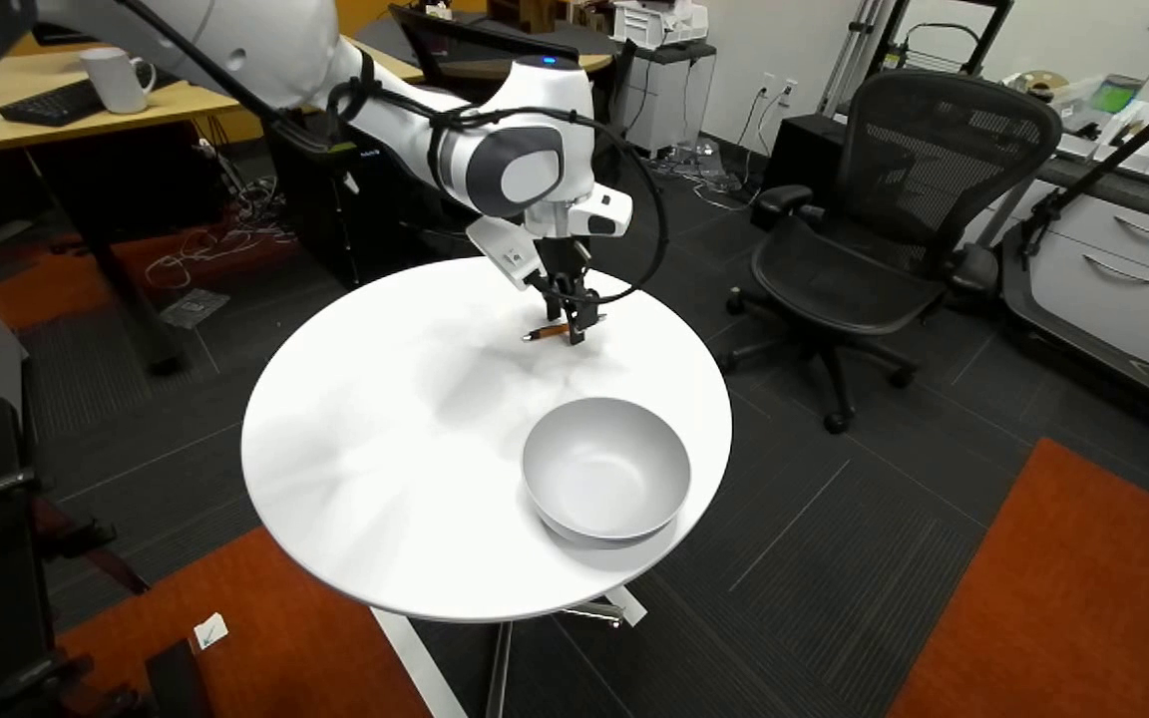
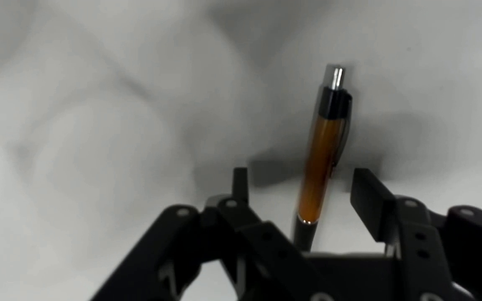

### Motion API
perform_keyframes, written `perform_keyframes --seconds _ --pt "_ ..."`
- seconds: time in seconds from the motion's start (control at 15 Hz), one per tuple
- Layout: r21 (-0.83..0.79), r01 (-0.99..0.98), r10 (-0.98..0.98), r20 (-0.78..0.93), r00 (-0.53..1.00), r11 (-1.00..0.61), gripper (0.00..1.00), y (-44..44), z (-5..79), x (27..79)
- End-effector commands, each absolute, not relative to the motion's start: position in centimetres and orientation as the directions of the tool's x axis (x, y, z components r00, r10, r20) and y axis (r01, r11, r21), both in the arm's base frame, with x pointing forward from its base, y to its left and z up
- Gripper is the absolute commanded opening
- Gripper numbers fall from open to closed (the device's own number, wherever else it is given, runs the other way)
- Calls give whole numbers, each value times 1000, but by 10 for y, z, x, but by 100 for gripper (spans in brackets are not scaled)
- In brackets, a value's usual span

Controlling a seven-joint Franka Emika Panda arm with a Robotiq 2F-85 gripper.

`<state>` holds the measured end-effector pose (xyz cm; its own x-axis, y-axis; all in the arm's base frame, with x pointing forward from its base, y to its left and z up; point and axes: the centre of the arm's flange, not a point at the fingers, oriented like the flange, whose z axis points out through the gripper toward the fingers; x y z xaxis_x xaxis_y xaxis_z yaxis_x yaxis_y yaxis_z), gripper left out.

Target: Put the pen in the bowl

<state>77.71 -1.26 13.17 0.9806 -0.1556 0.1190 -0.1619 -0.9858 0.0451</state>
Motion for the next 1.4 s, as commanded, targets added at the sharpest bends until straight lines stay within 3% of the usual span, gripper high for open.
perform_keyframes --seconds 0.0,0.33,1.33 --pt "26 -198 -194 105 975 -980 36 -14 133 793" --pt "31 -201 -196 104 975 -979 0 -14 139 794" --pt "63 -284 -269 171 948 -957 4 -40 287 704"
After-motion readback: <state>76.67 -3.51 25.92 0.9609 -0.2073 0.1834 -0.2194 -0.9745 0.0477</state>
